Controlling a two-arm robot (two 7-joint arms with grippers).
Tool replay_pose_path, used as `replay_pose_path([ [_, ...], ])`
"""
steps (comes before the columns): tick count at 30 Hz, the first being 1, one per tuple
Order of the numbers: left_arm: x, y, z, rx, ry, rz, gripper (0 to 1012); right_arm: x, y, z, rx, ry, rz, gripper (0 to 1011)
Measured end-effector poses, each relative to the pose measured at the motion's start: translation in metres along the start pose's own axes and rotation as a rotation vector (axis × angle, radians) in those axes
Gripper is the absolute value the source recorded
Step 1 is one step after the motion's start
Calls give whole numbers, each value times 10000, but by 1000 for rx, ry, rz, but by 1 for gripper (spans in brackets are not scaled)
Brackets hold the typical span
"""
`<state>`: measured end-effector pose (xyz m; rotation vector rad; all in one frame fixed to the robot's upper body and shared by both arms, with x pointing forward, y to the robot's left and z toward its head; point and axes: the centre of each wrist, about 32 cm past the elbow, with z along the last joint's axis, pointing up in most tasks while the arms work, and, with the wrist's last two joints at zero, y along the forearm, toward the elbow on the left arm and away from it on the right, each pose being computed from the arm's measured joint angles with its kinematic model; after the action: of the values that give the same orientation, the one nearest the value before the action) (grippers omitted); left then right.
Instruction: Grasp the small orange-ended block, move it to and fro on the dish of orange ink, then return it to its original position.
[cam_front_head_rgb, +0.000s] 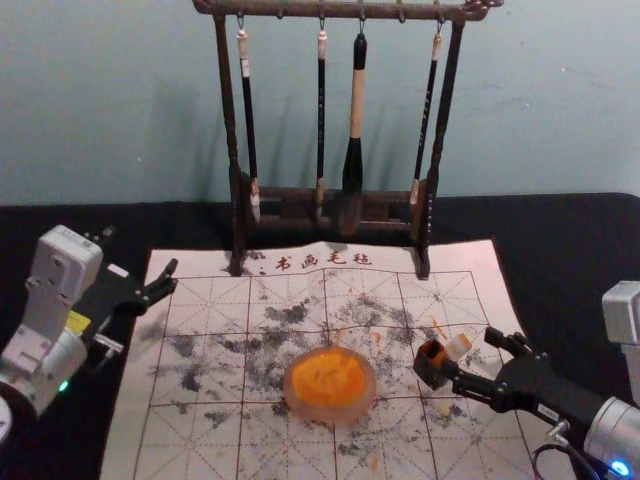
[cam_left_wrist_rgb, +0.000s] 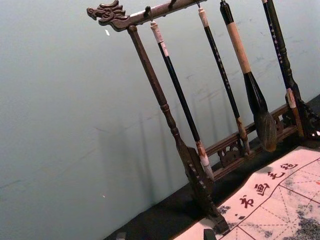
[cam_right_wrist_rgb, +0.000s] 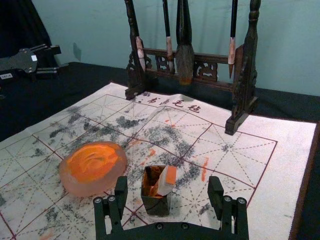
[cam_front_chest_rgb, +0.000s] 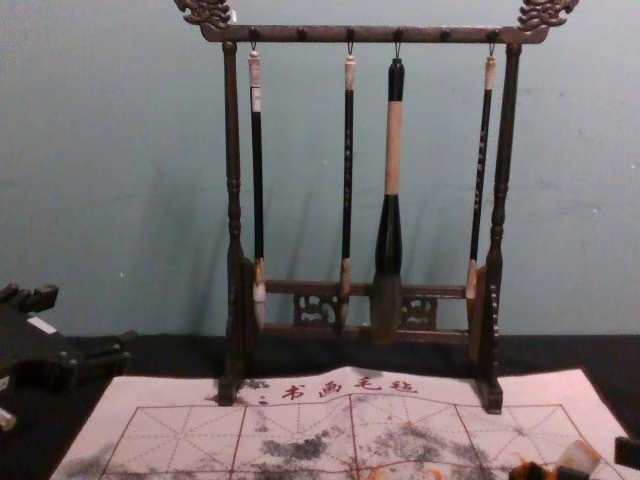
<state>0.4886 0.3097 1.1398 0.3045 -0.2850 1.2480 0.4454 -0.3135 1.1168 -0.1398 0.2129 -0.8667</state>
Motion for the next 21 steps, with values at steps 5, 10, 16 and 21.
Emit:
replay_pose_path([
  [5, 0, 0, 0, 0, 0, 0, 1001, -1, -1, 0, 0, 0, -1, 1000],
  [10, 0, 0, 0, 0, 0, 0, 1001, -1, -2, 0, 0, 0, -1, 977],
  [16, 0, 0, 0, 0, 0, 0, 1001, -1, -3, 2, 1, -1, -2, 836],
  [21, 0, 0, 0, 0, 0, 0, 1001, -1, -3, 2, 1, -1, -2, 706],
])
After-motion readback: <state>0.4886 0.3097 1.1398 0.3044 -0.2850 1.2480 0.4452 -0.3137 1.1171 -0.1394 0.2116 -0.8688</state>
